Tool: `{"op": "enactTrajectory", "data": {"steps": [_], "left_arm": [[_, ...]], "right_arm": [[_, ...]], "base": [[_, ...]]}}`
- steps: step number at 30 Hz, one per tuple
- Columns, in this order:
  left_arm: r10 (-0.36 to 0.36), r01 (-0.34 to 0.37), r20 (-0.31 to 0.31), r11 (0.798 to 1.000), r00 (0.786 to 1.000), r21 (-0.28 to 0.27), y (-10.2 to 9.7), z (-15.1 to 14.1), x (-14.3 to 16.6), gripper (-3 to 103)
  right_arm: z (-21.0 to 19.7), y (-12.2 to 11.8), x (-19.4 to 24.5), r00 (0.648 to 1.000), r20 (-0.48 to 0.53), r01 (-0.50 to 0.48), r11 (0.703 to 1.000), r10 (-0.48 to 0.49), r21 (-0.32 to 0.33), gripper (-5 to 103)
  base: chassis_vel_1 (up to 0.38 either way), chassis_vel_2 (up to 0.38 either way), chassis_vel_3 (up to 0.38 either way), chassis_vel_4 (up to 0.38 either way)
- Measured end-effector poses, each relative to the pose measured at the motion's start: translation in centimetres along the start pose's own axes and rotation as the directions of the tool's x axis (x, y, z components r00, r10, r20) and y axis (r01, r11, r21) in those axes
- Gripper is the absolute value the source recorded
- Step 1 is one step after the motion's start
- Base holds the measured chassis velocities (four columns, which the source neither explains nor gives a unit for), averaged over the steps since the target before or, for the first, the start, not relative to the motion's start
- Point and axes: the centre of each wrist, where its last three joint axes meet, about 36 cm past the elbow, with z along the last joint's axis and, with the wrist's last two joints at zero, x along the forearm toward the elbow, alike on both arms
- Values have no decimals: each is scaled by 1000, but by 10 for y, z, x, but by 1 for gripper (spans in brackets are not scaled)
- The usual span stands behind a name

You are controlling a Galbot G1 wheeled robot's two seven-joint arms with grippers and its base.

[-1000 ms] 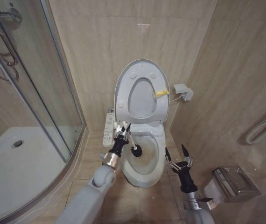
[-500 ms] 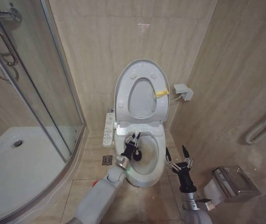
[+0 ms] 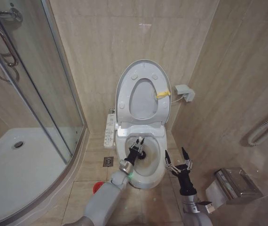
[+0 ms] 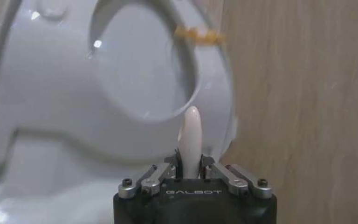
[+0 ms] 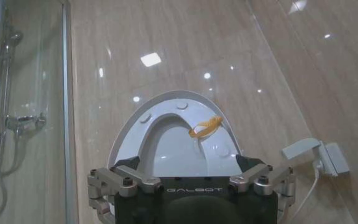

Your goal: Open the toilet lid, clean the toilet bowl with a toilet brush, close the toilet lid, and flush.

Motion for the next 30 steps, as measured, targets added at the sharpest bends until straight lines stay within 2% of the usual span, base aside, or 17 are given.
{"op": "enactTrajectory", "data": {"steps": [2,4,9,12,16,20,21,23,24,26,27,30], "left_arm": [[35,-36,47,999,998,23,-9,-13,-20,21],[64,-67,65,997,996,37,-17,-20,-34,21],[91,-93,51,995,995,41,-22,-20,-42,21],[83,-82,-69,996,994,29,-15,2,-24,21],[90,-90,-108,996,990,3,-3,5,-18,21],[80,-79,-134,997,988,12,2,-19,-34,21],[73,-70,-160,997,984,22,0,-36,-49,21],[70,-66,-177,997,982,25,0,-42,-55,21],[71,-68,-205,997,976,24,0,-47,-60,21],[97,-100,-266,995,959,3,5,-43,-57,21],[97,-100,-266,995,959,3,5,-43,-57,21],[169,-182,-300,983,939,-17,15,-34,-51,21]], "right_arm": [[0,1,2,1000,3,-1,1000,1,2,100],[0,1,4,1000,5,-3,1000,3,3,100],[0,2,6,1000,8,-7,1000,7,5,100],[-1,0,8,1000,11,-14,1000,14,11,100],[-2,-2,8,1000,11,-18,1000,18,17,100],[-2,-1,8,1000,16,-26,1000,26,16,100],[-1,0,8,999,16,-34,999,34,12,100],[1,0,9,999,13,-41,999,41,11,100],[3,0,10,999,7,-51,999,51,11,100],[7,0,15,997,-4,-76,997,76,8,100],[7,0,15,997,-4,-76,997,76,8,100],[9,-1,17,995,-7,-96,995,96,10,100]], "base": [[0,0,0,0],[0,0,0,0],[0,0,0,0],[0,0,0,0],[0,0,0,0],[0,0,0,0],[0,0,0,0],[0,0,0,0],[0,0,0,0],[0,0,0,0],[0,0,0,0],[0,0,0,0]]}}
